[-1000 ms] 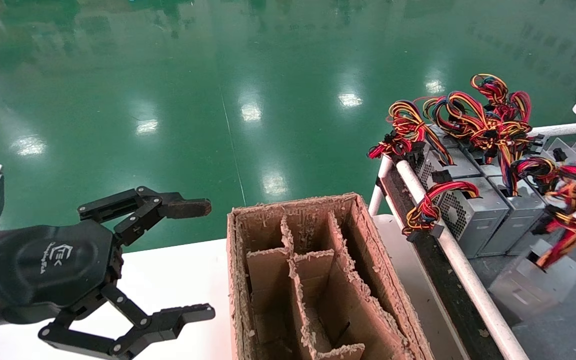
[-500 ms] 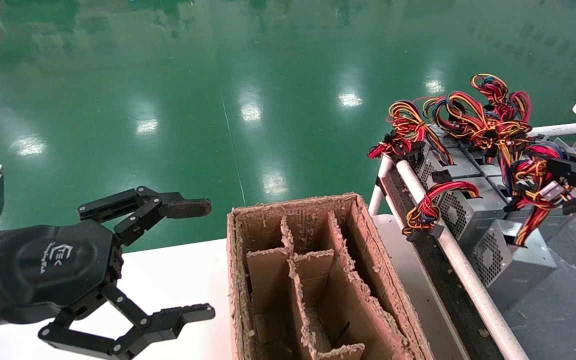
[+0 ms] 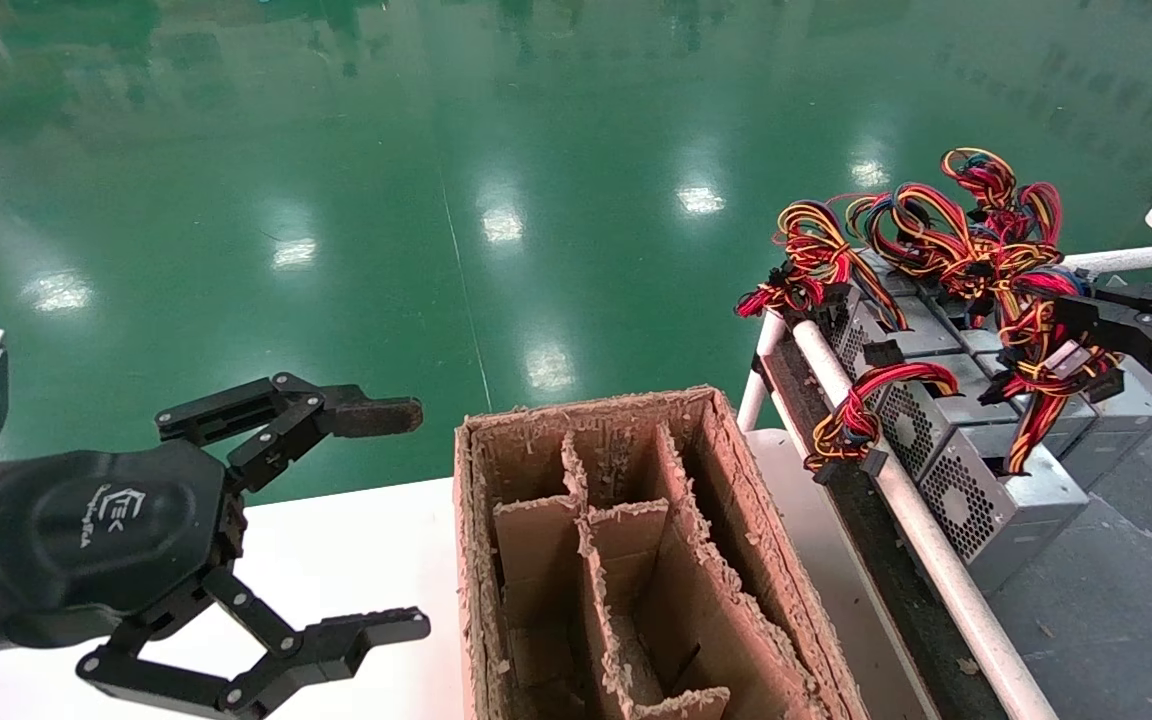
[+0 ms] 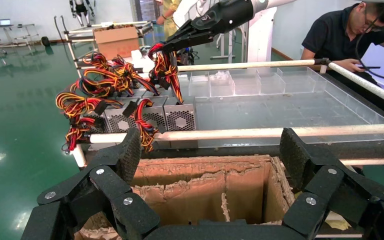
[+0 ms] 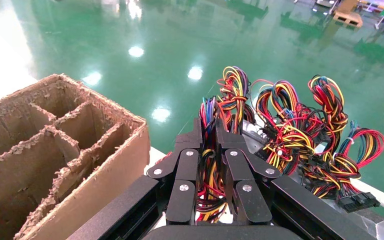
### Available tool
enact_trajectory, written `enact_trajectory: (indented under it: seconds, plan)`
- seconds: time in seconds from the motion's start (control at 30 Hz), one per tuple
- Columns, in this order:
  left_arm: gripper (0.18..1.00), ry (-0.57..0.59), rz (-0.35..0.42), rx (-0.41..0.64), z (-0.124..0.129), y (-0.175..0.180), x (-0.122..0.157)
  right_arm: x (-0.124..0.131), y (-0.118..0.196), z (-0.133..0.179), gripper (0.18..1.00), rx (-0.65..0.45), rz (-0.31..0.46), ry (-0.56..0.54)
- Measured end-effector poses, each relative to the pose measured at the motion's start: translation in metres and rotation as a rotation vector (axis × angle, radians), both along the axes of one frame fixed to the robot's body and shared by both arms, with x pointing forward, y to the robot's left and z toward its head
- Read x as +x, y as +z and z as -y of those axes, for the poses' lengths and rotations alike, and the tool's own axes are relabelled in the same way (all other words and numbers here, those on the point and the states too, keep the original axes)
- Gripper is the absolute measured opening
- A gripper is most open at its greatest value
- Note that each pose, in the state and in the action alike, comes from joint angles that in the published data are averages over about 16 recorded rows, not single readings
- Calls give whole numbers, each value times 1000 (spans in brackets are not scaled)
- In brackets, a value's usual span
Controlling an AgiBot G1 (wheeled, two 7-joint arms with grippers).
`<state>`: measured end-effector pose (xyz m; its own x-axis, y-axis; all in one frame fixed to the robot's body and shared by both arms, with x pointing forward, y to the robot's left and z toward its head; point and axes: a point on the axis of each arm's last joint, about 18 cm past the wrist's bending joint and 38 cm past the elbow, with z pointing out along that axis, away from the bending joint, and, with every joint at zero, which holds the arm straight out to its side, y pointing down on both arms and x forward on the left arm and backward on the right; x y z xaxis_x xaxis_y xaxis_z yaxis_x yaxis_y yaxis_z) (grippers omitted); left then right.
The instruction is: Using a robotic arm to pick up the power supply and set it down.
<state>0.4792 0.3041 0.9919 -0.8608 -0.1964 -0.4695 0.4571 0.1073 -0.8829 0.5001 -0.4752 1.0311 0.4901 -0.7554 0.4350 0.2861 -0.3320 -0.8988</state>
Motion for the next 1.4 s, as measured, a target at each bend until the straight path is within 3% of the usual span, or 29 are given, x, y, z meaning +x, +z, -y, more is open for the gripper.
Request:
enact_trajectory:
  seconds: [0.23, 0.63, 1.4]
  plan:
    - [1001, 0, 0, 0, 0, 0, 0, 7, 5, 1, 252, -13, -26, 0]
    - [1001, 0, 0, 0, 0, 0, 0, 8, 22, -5, 369, 4, -23, 53]
    - [1001, 0, 0, 0, 0, 0, 0, 6, 13, -71, 857, -26, -10, 317]
